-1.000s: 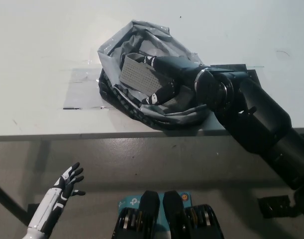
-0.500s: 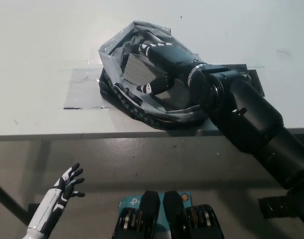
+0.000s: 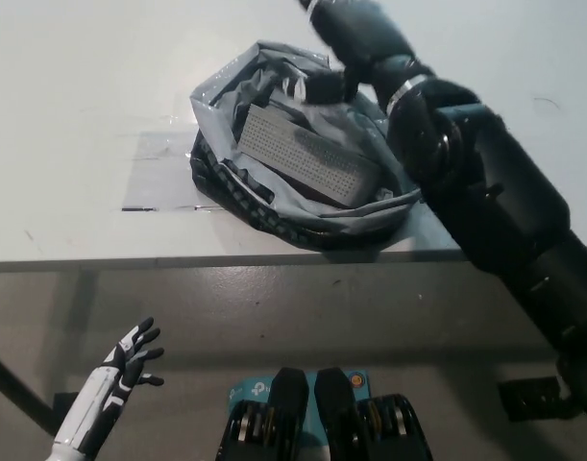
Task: Use the right hand to pick up a small rectangular container and put it into a plastic bag and lift the bag
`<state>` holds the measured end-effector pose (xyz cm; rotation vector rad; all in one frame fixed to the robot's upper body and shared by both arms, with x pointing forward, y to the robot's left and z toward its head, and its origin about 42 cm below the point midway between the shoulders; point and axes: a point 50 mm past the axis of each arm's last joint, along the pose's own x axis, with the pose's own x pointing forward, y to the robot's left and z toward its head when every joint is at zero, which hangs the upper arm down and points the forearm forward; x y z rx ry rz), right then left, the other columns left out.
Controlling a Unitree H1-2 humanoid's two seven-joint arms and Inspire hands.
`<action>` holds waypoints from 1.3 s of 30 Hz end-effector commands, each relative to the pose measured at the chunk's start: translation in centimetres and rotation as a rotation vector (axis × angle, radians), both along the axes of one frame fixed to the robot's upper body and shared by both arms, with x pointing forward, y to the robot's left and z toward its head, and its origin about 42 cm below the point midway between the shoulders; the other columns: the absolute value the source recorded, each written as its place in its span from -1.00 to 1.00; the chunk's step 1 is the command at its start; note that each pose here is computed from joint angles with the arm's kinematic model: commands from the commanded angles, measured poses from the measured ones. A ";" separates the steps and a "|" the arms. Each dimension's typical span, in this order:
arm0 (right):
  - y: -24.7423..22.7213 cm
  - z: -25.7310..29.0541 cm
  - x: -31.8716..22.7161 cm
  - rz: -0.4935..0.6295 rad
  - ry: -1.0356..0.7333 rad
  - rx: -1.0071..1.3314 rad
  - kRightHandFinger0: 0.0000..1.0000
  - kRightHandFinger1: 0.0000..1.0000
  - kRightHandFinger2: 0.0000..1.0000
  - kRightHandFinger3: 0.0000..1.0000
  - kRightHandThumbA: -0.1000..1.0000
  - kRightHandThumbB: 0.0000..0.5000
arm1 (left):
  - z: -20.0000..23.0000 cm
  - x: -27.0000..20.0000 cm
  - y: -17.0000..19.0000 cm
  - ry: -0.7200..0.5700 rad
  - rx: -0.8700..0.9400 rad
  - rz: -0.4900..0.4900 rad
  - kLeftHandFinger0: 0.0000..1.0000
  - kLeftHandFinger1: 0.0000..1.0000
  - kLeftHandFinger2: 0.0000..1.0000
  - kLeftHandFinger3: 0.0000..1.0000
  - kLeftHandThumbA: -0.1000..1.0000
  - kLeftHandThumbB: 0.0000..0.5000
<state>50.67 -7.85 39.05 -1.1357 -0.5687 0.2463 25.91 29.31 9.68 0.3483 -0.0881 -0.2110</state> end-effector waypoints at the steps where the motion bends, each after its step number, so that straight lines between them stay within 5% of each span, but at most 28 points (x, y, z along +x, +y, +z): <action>1: -2.5 9.0 -1.7 -0.016 -0.393 0.145 1.00 1.00 1.00 1.00 0.55 0.21 | 1.1 -0.4 1.0 -0.063 0.056 -0.030 0.38 0.82 1.00 1.00 1.00 0.62; 11: -6.1 5.4 0.1 -0.107 -0.231 0.139 1.00 1.00 1.00 1.00 0.71 0.30 | 0.7 -0.8 0.9 -0.062 0.063 -0.032 0.37 0.82 1.00 1.00 1.00 0.56; 19: -7.4 1.0 1.9 -0.098 -0.042 0.173 1.00 1.00 1.00 1.00 0.41 0.27 | 0.7 -0.7 0.9 -0.068 0.064 -0.025 0.36 0.80 1.00 1.00 1.00 0.59; 27: -7.6 -1.8 3.4 -0.101 0.142 0.178 1.00 1.00 1.00 1.00 0.62 0.22 | 1.1 0.0 0.8 -0.082 0.065 -0.030 0.33 0.79 1.00 1.00 1.00 0.59; 39: -7.2 -2.7 4.8 -0.114 0.353 0.224 1.00 1.00 1.00 1.00 0.68 0.47 | 1.6 0.9 0.9 -0.095 0.070 -0.031 0.34 0.80 1.00 1.00 1.00 0.65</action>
